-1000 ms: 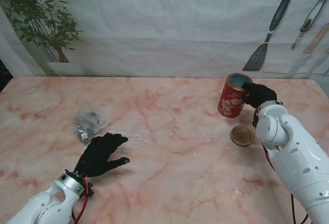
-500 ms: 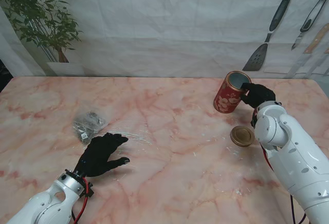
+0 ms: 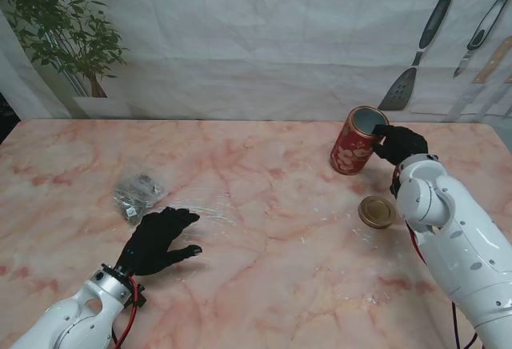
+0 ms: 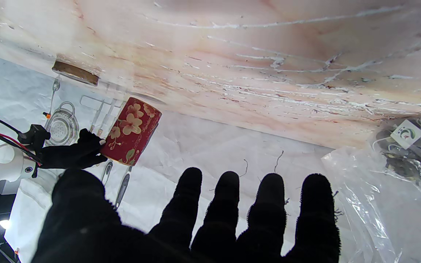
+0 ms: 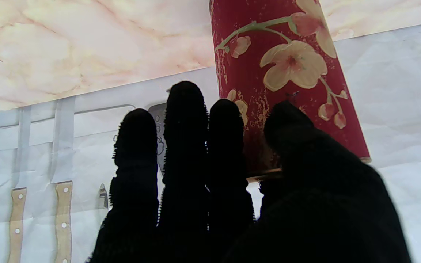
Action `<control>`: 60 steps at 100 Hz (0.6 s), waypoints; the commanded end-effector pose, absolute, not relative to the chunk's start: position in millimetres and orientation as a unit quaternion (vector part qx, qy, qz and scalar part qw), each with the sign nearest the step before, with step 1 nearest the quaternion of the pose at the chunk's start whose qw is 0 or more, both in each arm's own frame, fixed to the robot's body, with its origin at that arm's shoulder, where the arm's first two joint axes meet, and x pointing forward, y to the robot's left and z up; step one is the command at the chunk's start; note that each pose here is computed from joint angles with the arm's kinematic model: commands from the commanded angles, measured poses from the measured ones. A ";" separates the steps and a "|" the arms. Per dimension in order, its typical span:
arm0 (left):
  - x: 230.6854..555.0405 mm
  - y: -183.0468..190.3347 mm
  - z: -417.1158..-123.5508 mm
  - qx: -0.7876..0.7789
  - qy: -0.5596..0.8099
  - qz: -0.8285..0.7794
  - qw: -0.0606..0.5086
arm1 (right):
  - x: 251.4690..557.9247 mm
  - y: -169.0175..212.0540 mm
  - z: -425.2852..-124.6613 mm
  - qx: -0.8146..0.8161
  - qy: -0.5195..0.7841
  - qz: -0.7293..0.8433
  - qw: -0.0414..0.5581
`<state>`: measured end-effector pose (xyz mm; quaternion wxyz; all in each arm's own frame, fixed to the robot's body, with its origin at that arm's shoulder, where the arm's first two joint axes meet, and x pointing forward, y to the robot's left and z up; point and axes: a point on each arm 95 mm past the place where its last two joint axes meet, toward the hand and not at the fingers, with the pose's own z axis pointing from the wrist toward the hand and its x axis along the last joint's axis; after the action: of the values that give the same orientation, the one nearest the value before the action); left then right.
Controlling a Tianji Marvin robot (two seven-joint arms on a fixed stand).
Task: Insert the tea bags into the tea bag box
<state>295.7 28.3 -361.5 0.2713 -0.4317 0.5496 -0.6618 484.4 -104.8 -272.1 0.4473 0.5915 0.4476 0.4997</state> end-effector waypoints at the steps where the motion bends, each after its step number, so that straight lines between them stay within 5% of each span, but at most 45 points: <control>1: 295.9 27.2 -361.9 -0.433 0.553 -0.660 0.267 | 484.3 -97.9 -265.0 0.583 0.454 0.511 0.440; 60: 295.4 27.4 -362.3 -0.432 0.553 -0.659 0.271 | 491.7 -61.5 -265.5 0.562 0.472 0.552 0.396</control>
<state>295.6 28.6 -362.1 0.2744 -0.4303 0.5494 -0.6616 490.7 -72.4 -266.9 0.4100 0.5664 0.4685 0.5400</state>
